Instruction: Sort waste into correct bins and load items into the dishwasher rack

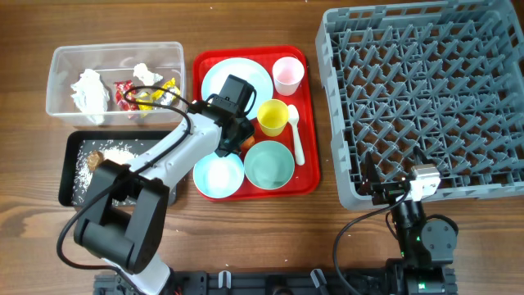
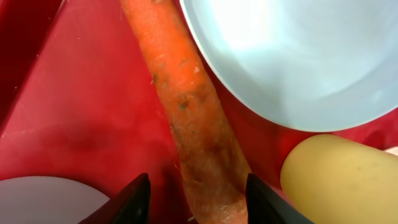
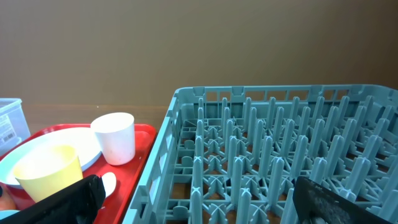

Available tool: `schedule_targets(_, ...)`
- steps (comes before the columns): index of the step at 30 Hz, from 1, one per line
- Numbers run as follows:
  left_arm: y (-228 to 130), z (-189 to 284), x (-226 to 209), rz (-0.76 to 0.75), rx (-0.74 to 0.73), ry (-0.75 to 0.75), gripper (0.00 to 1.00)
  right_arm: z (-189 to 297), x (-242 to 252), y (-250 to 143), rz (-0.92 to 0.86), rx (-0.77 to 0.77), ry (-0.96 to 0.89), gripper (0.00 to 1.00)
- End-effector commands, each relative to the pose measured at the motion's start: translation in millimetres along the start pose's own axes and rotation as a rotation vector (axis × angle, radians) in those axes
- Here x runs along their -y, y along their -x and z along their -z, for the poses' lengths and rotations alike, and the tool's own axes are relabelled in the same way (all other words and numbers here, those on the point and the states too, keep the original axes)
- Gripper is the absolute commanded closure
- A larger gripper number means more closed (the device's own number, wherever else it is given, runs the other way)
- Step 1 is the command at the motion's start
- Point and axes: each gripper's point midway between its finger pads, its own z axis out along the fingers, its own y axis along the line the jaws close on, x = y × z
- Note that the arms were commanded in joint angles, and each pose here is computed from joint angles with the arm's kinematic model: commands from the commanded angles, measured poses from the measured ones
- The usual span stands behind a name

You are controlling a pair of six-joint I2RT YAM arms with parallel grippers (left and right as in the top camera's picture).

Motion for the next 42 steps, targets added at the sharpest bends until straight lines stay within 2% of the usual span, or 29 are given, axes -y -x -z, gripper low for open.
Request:
schedule_targets(1,2.2,-12.8,-11.7,0.037,0.021,0.042,0.51,0.1,-2.3,0.9,0.009,0.005,0.014,0.00)
schedule_targets(11,3.9,-24.4,-7.4,0.037,0.026,0.031,0.49,0.1,-2.2,1.0,0.009,0.005,0.014,0.00)
schedule_targets(15,1.0,-33.3,-12.5,0.035,0.014,0.057,0.54,0.1,-2.3,0.9,0.010,0.005,0.014,0.00)
schedule_targets(19,1.4,-34.3,-12.1,0.035,0.015,0.056,0.66,0.1,-2.3,0.9,0.009,0.005,0.014,0.00)
schedule_targets(24,2.3,-31.5,-10.2,0.027,0.019,0.047,0.71,0.1,-2.3,1.0,0.010,0.005,0.014,0.00)
schedule_targets(32,19.3,17.6,16.5,0.006,0.094,-0.084,0.75,0.1,-2.3,0.9,0.009,0.005,0.014,0.00)
schedule_targets(42,27.2,61.4,22.7,0.018,0.137,-0.164,0.76,0.1,-2.2,0.9,0.009,0.005,0.014,0.01)
